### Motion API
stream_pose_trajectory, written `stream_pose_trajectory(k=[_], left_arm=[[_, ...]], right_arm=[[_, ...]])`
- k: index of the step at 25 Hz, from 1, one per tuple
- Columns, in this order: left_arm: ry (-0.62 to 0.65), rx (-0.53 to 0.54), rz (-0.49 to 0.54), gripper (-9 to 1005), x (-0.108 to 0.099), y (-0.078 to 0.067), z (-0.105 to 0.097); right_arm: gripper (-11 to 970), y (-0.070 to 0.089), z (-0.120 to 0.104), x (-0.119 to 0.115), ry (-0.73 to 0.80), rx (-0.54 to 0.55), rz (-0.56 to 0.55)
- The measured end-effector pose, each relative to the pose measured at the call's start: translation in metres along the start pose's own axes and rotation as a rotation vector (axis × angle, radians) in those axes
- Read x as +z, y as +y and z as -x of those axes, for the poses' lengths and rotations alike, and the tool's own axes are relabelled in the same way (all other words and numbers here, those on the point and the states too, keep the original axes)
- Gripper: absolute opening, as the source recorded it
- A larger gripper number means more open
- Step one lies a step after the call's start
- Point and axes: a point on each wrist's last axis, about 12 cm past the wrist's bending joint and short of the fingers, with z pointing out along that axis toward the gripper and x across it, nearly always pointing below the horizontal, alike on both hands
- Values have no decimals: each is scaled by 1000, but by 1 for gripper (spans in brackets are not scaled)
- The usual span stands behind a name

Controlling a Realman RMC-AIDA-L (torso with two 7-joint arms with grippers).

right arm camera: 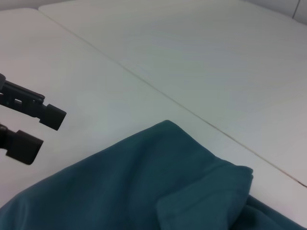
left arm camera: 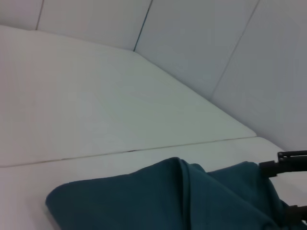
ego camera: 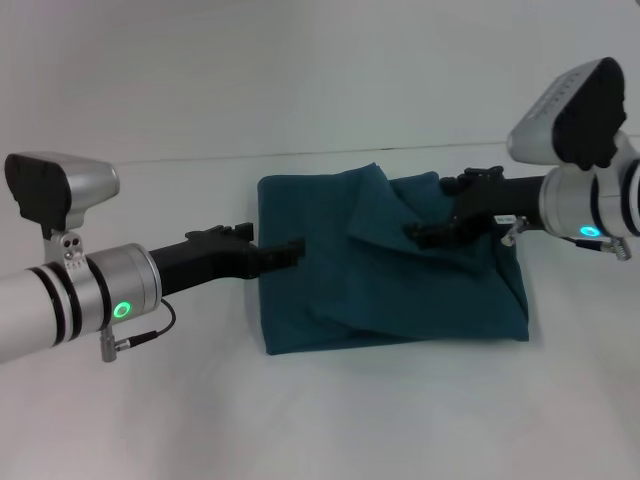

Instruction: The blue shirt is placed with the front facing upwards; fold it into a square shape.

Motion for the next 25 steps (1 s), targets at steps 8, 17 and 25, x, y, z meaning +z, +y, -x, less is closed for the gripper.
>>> stream_pose_trajectory(k=[8, 17, 25], left_arm=[[-21, -9, -54, 920, -12, 3, 4], [-77, -29, -77, 921, -30, 10, 12], [-67, -24, -79, 921, -30, 9, 11]], right_arm=[[915, 3, 9, 6, 2, -7, -2], [915, 1, 32, 18, 78, -19, -34], [915, 11, 44, 34, 182, -20, -24]])
